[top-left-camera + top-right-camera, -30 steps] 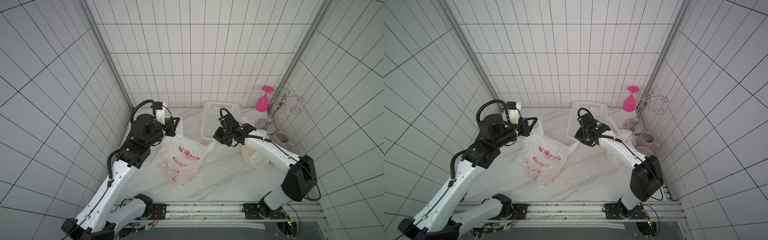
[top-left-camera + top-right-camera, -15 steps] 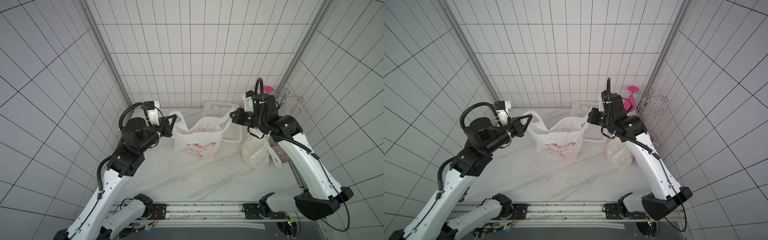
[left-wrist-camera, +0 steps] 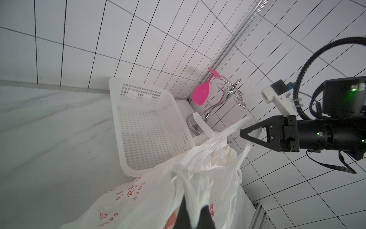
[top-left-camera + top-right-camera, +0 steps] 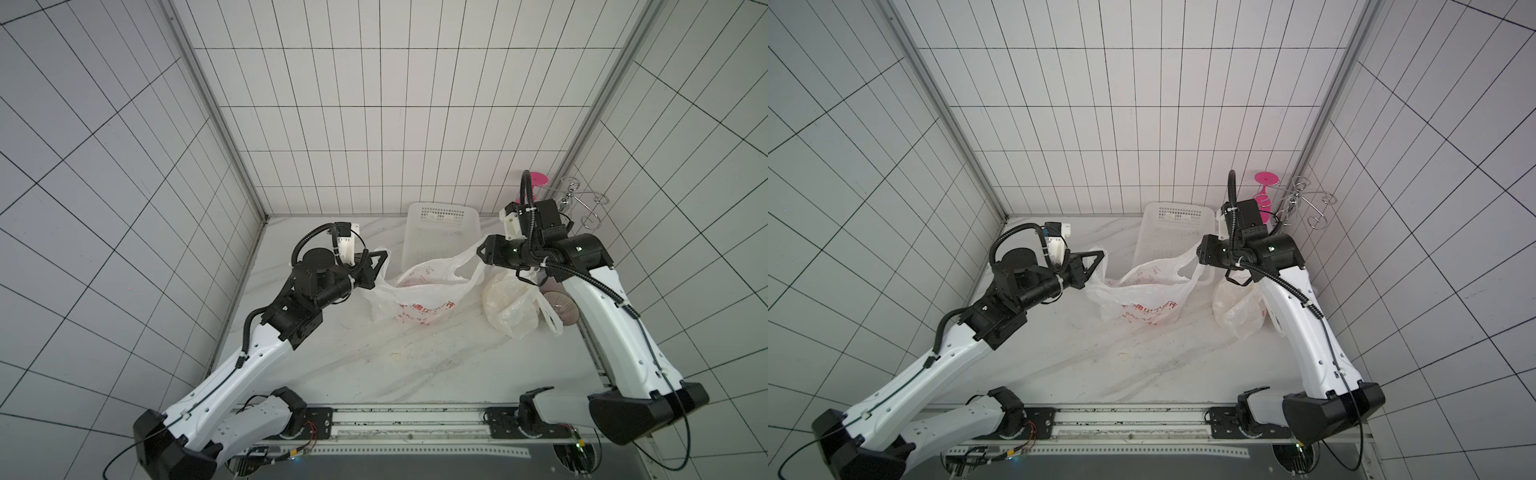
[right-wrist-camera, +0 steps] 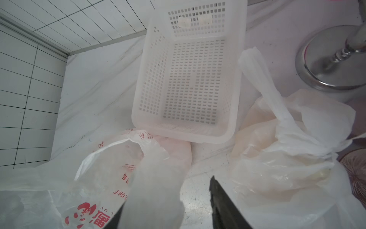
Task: Place the peach into a plastic bag & tie a knot
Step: Adjust the plastic bag at the center of the board.
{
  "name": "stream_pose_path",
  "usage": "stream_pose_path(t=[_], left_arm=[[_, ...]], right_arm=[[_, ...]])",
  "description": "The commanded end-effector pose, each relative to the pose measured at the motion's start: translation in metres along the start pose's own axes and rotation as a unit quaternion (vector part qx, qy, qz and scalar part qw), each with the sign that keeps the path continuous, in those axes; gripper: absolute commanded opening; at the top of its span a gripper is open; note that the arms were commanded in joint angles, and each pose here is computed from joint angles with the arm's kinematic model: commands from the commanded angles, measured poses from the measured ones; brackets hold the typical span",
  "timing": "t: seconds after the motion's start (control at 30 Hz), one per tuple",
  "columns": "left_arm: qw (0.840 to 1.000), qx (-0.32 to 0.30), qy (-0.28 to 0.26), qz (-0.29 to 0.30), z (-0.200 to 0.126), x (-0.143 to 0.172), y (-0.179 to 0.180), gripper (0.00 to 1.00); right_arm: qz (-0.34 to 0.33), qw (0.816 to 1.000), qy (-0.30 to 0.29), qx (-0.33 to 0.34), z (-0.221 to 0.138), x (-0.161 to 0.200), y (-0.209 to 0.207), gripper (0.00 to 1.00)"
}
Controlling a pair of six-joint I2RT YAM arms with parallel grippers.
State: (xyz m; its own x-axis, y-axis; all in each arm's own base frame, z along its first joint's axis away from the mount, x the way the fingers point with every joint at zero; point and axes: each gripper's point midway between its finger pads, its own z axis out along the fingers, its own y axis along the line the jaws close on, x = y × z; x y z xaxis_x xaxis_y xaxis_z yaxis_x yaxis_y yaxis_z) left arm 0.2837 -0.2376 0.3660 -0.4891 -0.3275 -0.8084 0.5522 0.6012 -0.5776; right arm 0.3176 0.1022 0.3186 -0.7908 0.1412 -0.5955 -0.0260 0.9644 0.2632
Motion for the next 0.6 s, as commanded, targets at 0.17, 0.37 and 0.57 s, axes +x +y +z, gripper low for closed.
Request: stream_pose_path(t=[0.17,0.37,0.57], left_arm=[[0.998,0.059,-0.017,0.034,0.008,-0.025,-0.033,0.0],[0.996,0.063,0.019,0.056,0.021,-0.022,-0.038,0.0],[0.995,0.061,0.035,0.064,0.023,-0.016,-0.039,0.0]], right_arm=[[-0.082,0.988,-0.105,0.078,-0.106,-0.036,-0.014,0.69],[-0.193,0.97,-0.093,-0.113,-0.092,-0.025,0.093,0.65],[-0.248,0.925,-0.086,-0.275,-0.045,-0.007,0.175,0.56]])
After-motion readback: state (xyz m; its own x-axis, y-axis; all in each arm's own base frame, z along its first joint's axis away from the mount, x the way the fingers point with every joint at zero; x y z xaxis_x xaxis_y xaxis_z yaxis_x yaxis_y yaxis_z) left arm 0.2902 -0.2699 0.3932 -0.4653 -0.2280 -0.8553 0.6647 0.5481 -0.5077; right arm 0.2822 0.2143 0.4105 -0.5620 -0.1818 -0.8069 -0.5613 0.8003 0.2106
